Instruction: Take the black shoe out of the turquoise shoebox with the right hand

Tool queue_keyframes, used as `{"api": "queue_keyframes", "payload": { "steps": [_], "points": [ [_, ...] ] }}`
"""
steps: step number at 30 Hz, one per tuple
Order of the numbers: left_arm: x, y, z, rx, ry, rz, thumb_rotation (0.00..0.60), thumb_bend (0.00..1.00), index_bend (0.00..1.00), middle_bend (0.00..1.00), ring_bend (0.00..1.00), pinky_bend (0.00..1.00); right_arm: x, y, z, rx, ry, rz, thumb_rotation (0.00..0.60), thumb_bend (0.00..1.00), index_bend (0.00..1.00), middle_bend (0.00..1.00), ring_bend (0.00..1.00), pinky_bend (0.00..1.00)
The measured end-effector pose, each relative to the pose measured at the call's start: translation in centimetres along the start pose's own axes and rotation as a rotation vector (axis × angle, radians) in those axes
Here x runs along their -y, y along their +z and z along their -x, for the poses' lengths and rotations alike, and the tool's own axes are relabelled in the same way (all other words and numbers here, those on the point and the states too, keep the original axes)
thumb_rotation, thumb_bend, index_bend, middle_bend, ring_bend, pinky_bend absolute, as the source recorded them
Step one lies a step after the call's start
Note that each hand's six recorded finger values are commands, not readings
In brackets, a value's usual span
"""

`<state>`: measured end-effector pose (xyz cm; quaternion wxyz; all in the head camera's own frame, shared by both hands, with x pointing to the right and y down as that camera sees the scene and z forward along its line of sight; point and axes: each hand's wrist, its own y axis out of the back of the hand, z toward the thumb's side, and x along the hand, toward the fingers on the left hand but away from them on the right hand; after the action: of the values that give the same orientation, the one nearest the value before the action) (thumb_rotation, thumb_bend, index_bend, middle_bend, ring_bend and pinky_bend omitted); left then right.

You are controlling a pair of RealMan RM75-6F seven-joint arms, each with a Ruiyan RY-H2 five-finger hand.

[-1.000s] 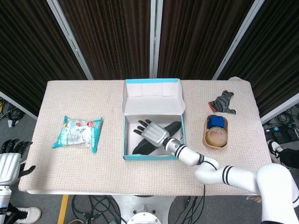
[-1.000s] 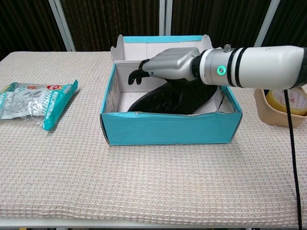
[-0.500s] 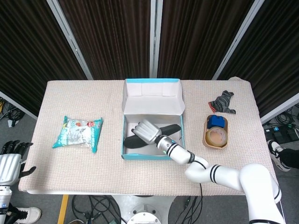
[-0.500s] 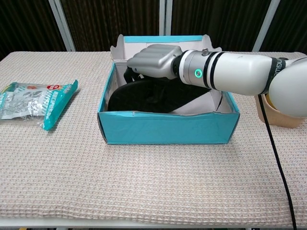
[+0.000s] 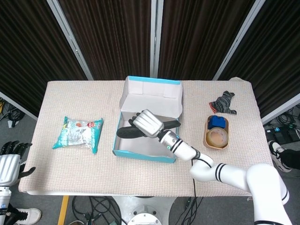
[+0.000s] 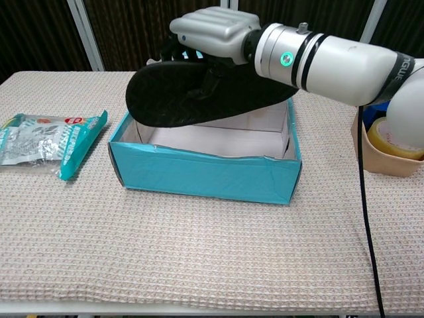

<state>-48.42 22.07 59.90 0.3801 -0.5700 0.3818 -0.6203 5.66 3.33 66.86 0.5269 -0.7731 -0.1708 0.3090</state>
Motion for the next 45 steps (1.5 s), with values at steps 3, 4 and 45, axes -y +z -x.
{"api": "queue_keyframes", "payload": {
  "steps": [3,4,45],
  "points": [
    [0.0,0.0,0.0,0.0,0.004,0.002,0.6,0.0,0.25,0.26,0.15,0.14,-1.7,-1.2,-1.2,0.014,-0.039,0.003,0.6,0.4,0.91,0.69,0.53,0.66],
    [-0.1,0.0,0.0,0.0,0.005,0.004,0.6,0.0,0.25,0.26,0.15,0.14,-2.3,-1.7,-1.7,0.022,-0.053,0.003,0.6,0.4,0.91,0.69,0.53,0.66],
    [-2.8,2.9,0.7,0.029,0.047,-0.031,0.6,0.0,0.25,0.26,0.15,0.14,2.2,-7.3,-19.8,-0.411,0.026,-0.379,0.6,0.08,0.44,0.26,0.08,0.13]
  ]
}}
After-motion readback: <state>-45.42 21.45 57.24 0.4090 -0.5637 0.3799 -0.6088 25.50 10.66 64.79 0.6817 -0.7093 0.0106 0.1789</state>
